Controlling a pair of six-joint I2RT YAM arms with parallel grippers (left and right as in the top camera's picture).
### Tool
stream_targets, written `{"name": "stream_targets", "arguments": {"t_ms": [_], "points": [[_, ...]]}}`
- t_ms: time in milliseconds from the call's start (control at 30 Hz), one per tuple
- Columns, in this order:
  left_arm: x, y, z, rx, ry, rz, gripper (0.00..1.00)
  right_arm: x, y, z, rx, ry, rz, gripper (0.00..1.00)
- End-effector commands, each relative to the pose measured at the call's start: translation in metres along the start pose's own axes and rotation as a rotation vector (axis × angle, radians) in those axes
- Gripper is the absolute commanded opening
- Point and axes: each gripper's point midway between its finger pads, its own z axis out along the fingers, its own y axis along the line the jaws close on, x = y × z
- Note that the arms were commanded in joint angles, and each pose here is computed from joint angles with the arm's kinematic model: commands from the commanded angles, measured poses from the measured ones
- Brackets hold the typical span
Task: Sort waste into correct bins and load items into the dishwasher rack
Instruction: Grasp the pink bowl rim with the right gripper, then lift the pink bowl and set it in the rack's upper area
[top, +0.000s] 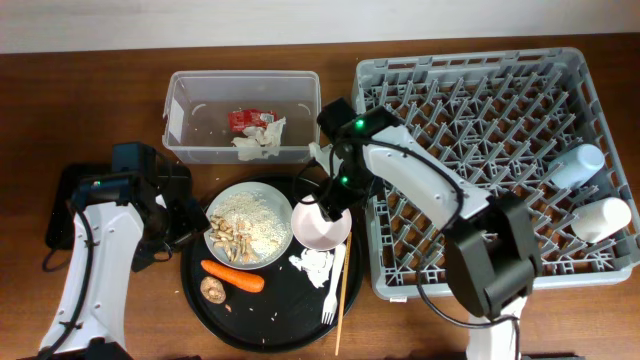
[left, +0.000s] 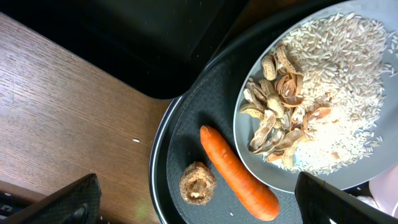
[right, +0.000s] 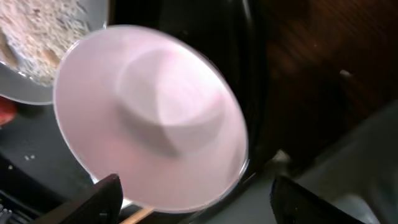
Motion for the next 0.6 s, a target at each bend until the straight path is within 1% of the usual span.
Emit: {"name": "stream_targets", "arguments": {"t_ms": [0, 133, 200, 333, 367, 567], "points": [[0.000, 0.003, 0.003, -0.011, 0.007, 0.006, 0.99, 0.004, -0.008, 0.022, 0.027, 0.062, 0.007, 0.79], [0.000, 0.003, 0.003, -0.011, 0.007, 0.006, 0.99, 0.003, -0.007, 0.036, 0.038, 0.085, -0.005, 0.76], [0.000, 0.003, 0.003, -0.011, 0.007, 0.006, 0.99, 0.002, -0.004, 0.039, 0.057, 0.083, -0.023, 0.72], [0.000, 0.003, 0.003, -0.011, 0.007, 0.006, 0.99, 0.000, 0.001, 0.041, 0.092, 0.081, -0.055, 0.57], [0.000, 0.003, 0.003, -0.011, 0.007, 0.006, 0.99, 0.000, 0.002, 0.041, 0.092, 0.082, -0.058, 0.51], [0.000, 0.003, 0.003, -0.011, 0.007, 0.006, 0.99, 0.000, 0.002, 0.041, 0.099, 0.082, -0.012, 0.28]]}}
